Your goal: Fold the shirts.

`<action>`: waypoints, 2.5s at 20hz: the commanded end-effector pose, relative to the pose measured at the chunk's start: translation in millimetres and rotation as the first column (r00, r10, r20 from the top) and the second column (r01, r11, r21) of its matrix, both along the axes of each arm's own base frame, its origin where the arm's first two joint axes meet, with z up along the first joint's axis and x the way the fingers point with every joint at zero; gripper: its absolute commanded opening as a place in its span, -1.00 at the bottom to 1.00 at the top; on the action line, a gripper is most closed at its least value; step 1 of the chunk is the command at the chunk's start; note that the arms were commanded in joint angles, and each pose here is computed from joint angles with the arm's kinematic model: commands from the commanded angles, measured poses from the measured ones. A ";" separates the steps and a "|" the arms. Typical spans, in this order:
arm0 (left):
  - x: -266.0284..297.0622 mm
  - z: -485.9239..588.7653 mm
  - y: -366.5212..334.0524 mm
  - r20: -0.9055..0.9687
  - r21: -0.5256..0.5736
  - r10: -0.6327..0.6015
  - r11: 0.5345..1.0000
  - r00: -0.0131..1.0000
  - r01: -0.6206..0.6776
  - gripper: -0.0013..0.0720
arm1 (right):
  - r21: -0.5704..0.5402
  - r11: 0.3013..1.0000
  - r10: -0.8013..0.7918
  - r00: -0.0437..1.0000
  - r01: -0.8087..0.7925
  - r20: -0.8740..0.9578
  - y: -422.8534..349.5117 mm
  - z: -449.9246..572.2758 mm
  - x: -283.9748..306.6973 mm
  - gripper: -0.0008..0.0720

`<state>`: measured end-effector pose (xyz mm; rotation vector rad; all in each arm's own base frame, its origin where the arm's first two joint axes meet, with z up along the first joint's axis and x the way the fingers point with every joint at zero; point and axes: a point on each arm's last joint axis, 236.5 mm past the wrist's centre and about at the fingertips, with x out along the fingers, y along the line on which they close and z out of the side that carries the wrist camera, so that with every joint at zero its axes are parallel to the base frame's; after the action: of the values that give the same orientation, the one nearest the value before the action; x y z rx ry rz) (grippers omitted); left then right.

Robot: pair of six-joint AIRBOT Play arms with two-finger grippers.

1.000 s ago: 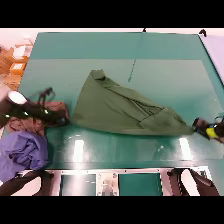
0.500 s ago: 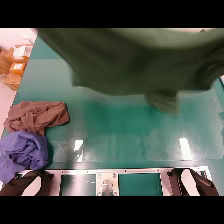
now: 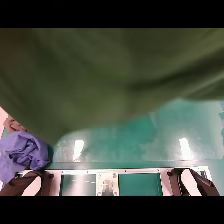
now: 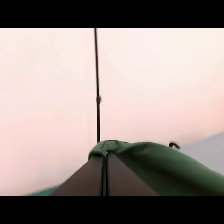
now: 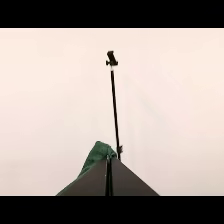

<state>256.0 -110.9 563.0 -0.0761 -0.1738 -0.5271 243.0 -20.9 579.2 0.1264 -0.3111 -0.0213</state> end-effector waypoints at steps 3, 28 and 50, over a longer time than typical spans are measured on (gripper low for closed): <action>157.3 -143.5 18.5 -0.395 -0.034 0.001 0.999 0.919 -0.016 -0.91 | 0.191 0.972 0.188 0.938 -0.136 -0.289 -32.1 -117.3 141.4 -0.93; 134.5 -571.2 5.9 -0.950 -0.272 -0.252 0.958 -0.185 0.090 0.29 | 0.550 0.735 0.518 0.196 0.397 -0.833 -139.8 -591.9 75.9 0.05; 43.9 -687.7 -27.7 -0.980 -0.095 -0.102 0.994 -0.170 -0.050 -0.91 | 0.626 0.656 0.673 0.049 0.421 -0.738 -34.8 -693.5 50.2 -0.30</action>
<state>271.4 -150.0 -117.5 -0.6456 1.6115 -0.4128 285.8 -62.0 -108.3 1.0053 1.3283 -0.0225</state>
